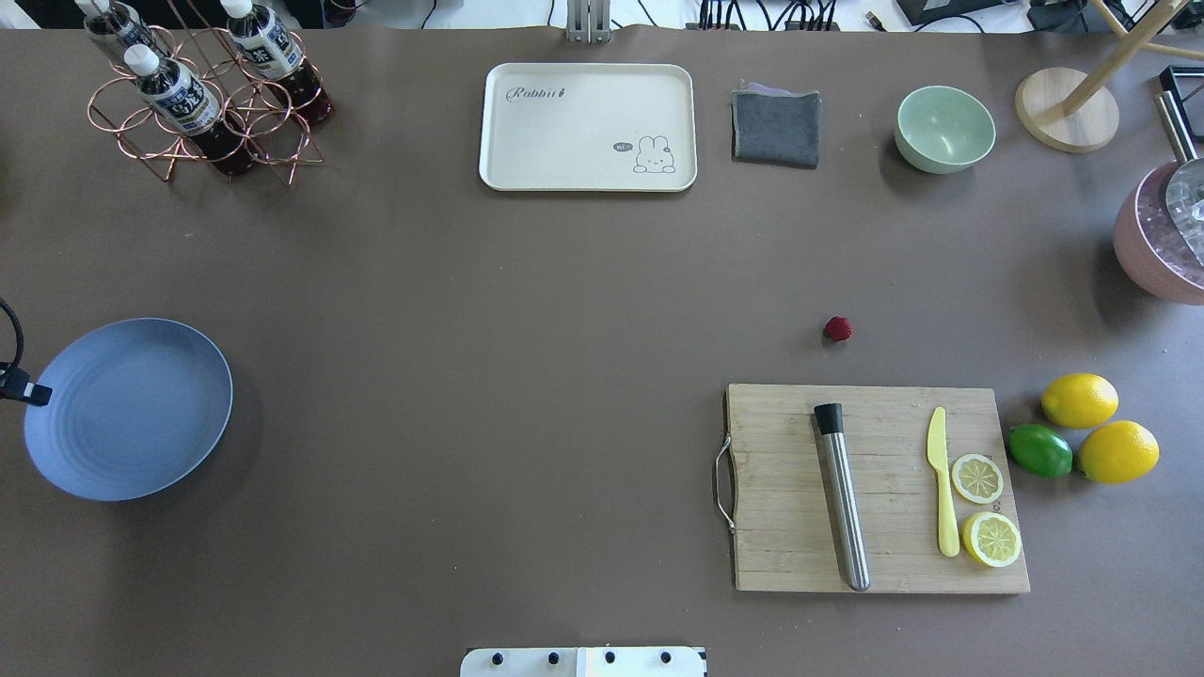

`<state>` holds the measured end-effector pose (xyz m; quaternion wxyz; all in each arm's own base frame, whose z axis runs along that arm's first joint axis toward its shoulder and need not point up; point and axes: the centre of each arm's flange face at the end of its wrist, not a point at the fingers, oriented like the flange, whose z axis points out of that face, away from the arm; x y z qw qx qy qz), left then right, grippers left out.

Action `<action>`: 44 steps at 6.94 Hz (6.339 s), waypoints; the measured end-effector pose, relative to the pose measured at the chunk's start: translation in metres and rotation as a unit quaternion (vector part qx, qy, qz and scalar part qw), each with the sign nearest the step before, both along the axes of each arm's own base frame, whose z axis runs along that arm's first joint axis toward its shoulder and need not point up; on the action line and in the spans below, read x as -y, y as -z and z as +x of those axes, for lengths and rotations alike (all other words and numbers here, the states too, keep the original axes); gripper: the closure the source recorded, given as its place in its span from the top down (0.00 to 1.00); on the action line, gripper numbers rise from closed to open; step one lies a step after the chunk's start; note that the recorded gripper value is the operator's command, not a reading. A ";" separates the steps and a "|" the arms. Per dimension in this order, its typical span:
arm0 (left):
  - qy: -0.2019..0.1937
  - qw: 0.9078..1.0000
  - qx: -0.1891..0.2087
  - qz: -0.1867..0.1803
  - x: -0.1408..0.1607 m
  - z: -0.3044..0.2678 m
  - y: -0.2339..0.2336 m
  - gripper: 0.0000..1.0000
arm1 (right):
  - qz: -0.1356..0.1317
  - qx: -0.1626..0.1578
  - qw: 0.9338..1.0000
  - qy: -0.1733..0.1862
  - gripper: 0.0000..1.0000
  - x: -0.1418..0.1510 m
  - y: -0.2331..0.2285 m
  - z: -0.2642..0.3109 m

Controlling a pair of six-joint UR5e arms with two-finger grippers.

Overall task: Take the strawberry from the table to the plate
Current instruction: 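Push the blue plate inward with the left gripper while the right gripper approaches the strawberry, then close the right gripper on the red strawberry while the left gripper holds the plate, then lift the strawberry with the right gripper toward the plate while the left gripper withdraws, then lower the strawberry onto the blue plate and open the right gripper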

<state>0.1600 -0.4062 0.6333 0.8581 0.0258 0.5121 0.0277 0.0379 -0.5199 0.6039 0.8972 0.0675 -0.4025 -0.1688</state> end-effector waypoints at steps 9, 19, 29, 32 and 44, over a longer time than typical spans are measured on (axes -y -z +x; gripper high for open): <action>0.087 0.987 -0.059 -0.122 -0.014 0.256 0.328 0.00 | -0.089 0.040 0.992 -0.074 1.00 -0.003 0.186 -0.267; 0.103 0.988 -0.037 -0.113 -0.058 0.383 0.349 0.90 | -0.064 0.000 0.997 -0.050 0.26 -0.023 0.170 -0.446; 0.104 0.992 -0.025 -0.069 0.050 0.221 0.298 0.90 | -0.094 0.053 0.991 -0.082 0.00 -0.018 0.295 -0.452; 0.108 0.993 0.026 -0.050 0.096 0.104 0.200 0.91 | -0.116 0.065 0.985 -0.112 0.00 -0.087 0.366 -0.545; 0.097 0.994 0.030 -0.048 0.093 0.070 0.173 0.94 | -0.100 0.039 0.988 -0.114 1.00 -0.162 0.381 -0.655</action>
